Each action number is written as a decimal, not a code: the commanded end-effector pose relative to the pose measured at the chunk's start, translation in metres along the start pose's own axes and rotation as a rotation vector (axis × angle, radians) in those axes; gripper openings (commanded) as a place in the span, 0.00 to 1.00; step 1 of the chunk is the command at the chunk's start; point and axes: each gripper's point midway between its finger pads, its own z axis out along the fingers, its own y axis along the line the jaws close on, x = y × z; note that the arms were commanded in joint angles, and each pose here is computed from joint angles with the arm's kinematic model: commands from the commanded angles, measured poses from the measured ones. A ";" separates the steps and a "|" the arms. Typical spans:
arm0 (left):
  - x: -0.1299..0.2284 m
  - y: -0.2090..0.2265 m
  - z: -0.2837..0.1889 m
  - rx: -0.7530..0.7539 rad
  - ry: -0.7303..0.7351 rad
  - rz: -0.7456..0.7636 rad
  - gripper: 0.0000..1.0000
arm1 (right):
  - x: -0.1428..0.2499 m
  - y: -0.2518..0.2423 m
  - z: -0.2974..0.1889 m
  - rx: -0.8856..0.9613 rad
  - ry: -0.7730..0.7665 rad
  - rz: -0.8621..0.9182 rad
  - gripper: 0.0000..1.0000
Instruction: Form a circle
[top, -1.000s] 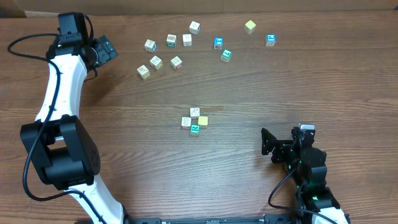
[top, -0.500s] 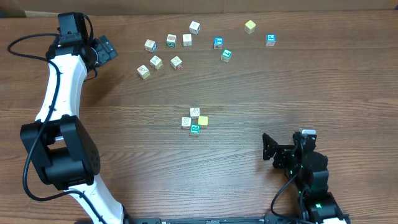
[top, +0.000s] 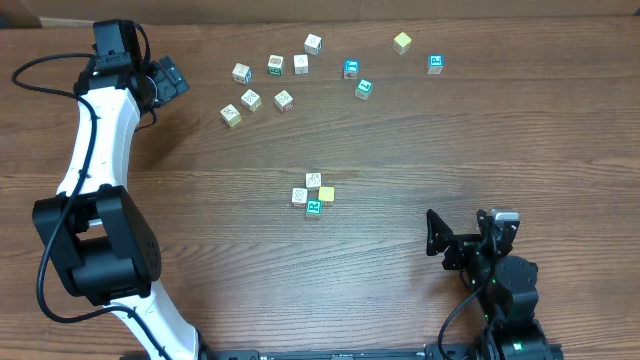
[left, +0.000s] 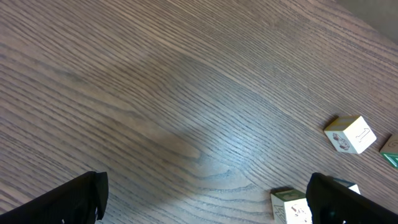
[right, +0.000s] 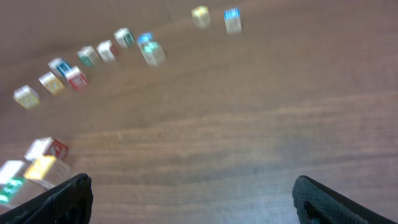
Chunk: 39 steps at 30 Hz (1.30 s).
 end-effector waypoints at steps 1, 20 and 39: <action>-0.006 -0.006 -0.007 0.014 -0.020 0.001 1.00 | -0.017 0.005 -0.006 -0.025 -0.088 -0.004 1.00; -0.006 -0.006 -0.007 0.014 -0.020 0.001 0.99 | -0.060 0.029 -0.030 -0.122 -0.303 -0.195 1.00; -0.006 -0.006 -0.007 0.014 -0.020 0.001 1.00 | -0.060 0.029 -0.030 -0.122 -0.302 -0.195 1.00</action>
